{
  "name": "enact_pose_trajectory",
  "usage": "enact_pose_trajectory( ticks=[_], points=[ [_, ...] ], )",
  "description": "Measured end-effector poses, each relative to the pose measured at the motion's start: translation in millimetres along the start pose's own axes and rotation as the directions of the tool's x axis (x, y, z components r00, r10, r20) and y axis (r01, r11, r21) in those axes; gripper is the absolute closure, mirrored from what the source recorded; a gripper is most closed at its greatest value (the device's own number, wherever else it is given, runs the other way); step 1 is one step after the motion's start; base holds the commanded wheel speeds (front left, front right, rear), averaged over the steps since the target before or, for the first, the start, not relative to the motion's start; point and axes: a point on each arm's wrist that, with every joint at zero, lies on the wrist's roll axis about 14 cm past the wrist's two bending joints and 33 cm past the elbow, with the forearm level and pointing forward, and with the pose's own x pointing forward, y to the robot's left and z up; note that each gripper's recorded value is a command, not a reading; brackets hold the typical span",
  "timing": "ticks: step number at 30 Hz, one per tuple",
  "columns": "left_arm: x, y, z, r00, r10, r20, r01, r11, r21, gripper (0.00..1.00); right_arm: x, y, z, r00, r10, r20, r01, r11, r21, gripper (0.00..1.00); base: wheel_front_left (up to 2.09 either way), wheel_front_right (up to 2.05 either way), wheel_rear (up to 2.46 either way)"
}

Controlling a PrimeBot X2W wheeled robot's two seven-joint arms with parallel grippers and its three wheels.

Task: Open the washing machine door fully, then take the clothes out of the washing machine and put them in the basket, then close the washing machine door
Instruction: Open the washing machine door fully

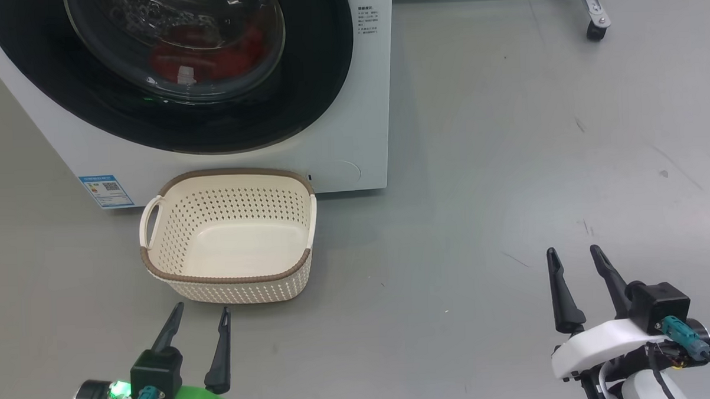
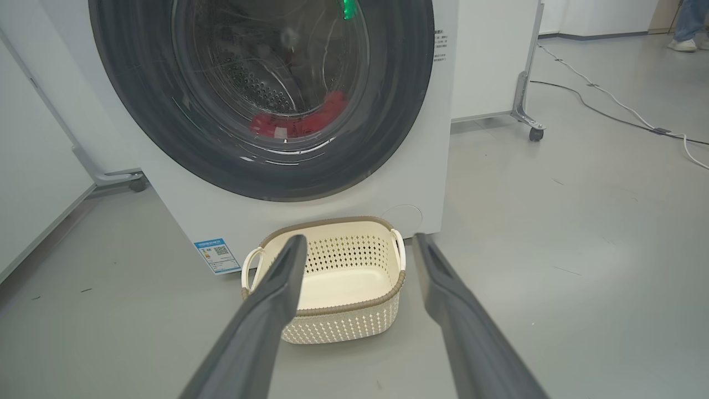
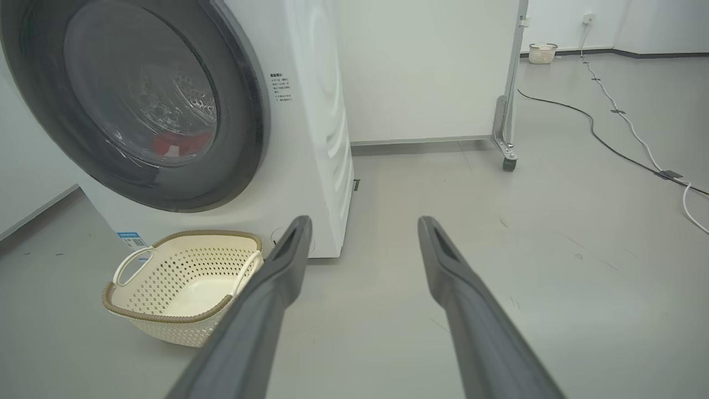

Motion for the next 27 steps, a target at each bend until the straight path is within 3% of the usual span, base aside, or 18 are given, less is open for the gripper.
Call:
enact_pose_trajectory(
  ticks=[4, 5, 6, 8, 14, 18, 23, 25, 27],
  points=[
    [6, 1, 2, 1.0, 0.0, 0.004, 0.0, 1.0, -0.001, 0.0, 8, 1, 3, 1.0, 0.005, 0.009, -0.005, 1.0, 0.016, 0.0, 0.0, 0.0, 0.0],
    [8, 1, 2, 1.0, 0.0, 0.003, 0.0, 1.0, -0.002, 0.0, 11, 2, 5, 1.0, 0.01, 0.014, -0.011, 1.0, 0.015, 0.05, 0.0, 0.0, 0.0],
    [9, 1, 1, 1.0, -0.001, 0.001, 0.001, 1.0, -0.003, 0.0, 14, 2, 7, 1.0, 0.015, 0.019, -0.015, 1.0, 0.012, 0.54, 0.0, 0.0, 0.0],
    [11, 1, 0, 1.0, -0.002, -0.002, 0.002, 1.0, -0.004, 0.0, 20, 2, 10, 0.999, 0.017, 0.029, -0.018, 1.0, 0.01, 0.98, 0.0, 0.0, 0.0],
    [20, 1, 2, 1.0, -0.01, 0.002, 0.01, 1.0, -0.002, 0.0, 36, 4, 11, 0.999, 0.041, 0.03, -0.041, 0.999, 0.02, 1.0, 0.0, 0.0, 0.0],
    [30, 2, 1, 1.0, -0.015, 0.0, 0.015, 1.0, -0.004, 0.0, 60, 5, 20, 0.998, 0.035, 0.05, -0.042, 0.986, 0.159, 1.0, 0.0, 0.0, 0.0],
    [38, 8, -3, 1.0, 0.0, -0.011, 0.0, 1.0, -0.004, 0.0, 84, 2, 27, 0.998, 0.029, 0.056, -0.041, 0.971, 0.235, 1.0, 0.0, 0.0, 0.0],
    [42, 10, -1, 1.0, 0.004, -0.005, -0.004, 1.0, -0.003, 0.0, 97, 3, 33, 0.997, 0.032, 0.066, -0.049, 0.956, 0.288, 1.0, 0.0, 0.0, 0.0],
    [46, 10, -1, 1.0, -0.003, -0.005, 0.003, 1.0, -0.003, 0.0, 110, 0, 42, 0.996, 0.006, 0.084, -0.041, 0.905, 0.424, 1.0, 0.0, 0.0, 0.0]
  ],
)
